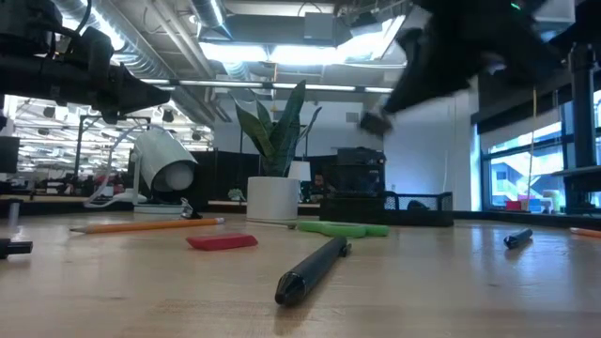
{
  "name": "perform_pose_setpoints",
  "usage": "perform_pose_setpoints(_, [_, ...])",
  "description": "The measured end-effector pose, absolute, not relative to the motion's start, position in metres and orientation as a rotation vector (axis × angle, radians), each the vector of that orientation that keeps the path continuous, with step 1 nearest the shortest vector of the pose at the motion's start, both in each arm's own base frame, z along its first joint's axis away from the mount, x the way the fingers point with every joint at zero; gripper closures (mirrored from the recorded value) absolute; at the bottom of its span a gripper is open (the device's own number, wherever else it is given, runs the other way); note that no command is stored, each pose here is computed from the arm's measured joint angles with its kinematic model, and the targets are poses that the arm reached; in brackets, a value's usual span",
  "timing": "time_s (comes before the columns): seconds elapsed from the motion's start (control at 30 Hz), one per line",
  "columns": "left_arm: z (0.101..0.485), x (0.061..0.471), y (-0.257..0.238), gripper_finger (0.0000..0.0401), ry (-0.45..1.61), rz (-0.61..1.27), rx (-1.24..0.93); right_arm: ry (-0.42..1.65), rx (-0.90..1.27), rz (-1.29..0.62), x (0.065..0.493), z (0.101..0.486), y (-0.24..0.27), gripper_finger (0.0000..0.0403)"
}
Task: Pick and place office supplies into organizer
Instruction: Put the bottom right black binder clip into the desk organizer
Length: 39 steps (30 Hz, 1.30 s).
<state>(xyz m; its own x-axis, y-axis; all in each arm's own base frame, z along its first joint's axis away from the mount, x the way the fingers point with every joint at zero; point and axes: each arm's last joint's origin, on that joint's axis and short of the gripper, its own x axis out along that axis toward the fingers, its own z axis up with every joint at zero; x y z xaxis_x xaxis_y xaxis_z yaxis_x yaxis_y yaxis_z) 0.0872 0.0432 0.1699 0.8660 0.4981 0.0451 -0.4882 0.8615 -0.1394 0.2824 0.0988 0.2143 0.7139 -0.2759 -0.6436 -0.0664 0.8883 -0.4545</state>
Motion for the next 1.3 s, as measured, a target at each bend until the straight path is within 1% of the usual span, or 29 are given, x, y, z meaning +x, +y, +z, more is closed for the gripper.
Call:
perform_pose_setpoints(0.13, [0.170, 0.087, 0.043, 0.0370, -0.082, 0.517, -0.125, 0.739, -0.287, -0.323, 0.274, 0.244, 0.049, 0.0401])
perform_pose_setpoints(0.23, [0.170, 0.087, 0.043, 0.0370, -0.082, 0.517, -0.125, 0.748, -0.178, -0.423, 0.272, 0.249, 0.017, 0.0401])
perform_pose_setpoints(0.37, [0.170, 0.087, 0.043, 0.0370, -0.081, 0.517, -0.125, 0.790, -0.053, -0.430, 0.275, 0.237, -0.018, 0.0402])
perform_pose_setpoints(0.5, [0.170, 0.087, 0.043, 0.0370, -0.081, 0.516, -0.125, 0.784, -0.016, -0.492, 0.280, 0.219, -0.039, 0.0402])
perform_pose_setpoints(0.87, [0.169, 0.087, 0.043, 0.0370, -0.077, 0.517, -0.126, 0.830, 0.076, -0.593, 0.278, 0.174, -0.062, 0.0403])
perform_pose_setpoints(1.13, [0.169, 0.087, 0.043, 0.0370, -0.076, 0.522, -0.126, 0.824, 0.083, -0.603, 0.284, 0.158, -0.066, 0.0403])
perform_pose_setpoints(1.3, [0.169, 0.087, 0.043, 0.0370, -0.069, 0.525, -0.127, 0.864, 0.074, -0.612, 0.288, 0.143, -0.067, 0.0403])
